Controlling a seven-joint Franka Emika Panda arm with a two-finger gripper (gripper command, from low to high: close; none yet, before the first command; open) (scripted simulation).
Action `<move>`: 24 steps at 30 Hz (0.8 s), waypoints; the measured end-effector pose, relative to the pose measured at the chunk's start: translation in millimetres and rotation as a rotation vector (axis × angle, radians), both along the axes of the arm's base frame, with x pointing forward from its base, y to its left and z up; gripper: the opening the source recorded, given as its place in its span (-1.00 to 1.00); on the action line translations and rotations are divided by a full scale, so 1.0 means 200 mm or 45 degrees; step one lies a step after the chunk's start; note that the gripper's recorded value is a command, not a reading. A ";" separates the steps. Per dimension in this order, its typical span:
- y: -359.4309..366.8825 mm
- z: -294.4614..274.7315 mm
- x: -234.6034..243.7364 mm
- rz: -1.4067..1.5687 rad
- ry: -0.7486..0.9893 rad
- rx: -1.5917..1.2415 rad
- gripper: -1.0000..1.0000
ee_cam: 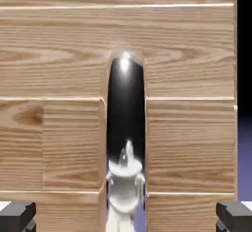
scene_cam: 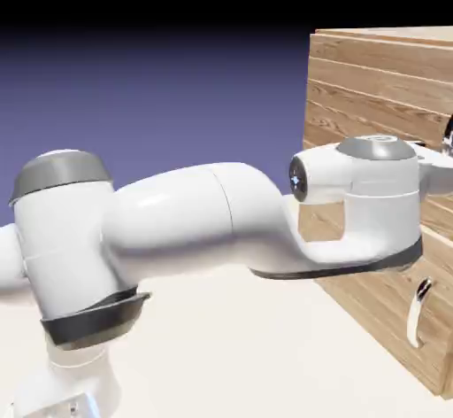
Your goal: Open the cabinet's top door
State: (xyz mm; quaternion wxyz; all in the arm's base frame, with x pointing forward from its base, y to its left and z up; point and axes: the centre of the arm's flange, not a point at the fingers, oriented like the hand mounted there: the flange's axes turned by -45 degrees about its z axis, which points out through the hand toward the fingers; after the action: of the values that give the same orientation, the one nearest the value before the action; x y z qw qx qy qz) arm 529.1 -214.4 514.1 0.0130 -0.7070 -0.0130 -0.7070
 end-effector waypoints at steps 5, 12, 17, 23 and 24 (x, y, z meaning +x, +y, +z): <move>0.04 0.00 -0.15 -0.075 0.000 -0.001 -1.00; 0.15 0.00 -0.43 -0.223 0.000 -0.001 -1.00; 0.25 0.00 -0.63 -0.336 0.000 -0.001 -1.00; 0.42 0.00 -0.88 -0.483 -0.001 -0.001 -1.00; 0.45 0.00 -0.92 -0.509 -0.001 -0.001 -1.00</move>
State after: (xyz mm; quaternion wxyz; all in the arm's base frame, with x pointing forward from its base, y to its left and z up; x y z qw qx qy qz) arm 344.4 -124.7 514.1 -0.1281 -0.6953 0.1275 -0.6956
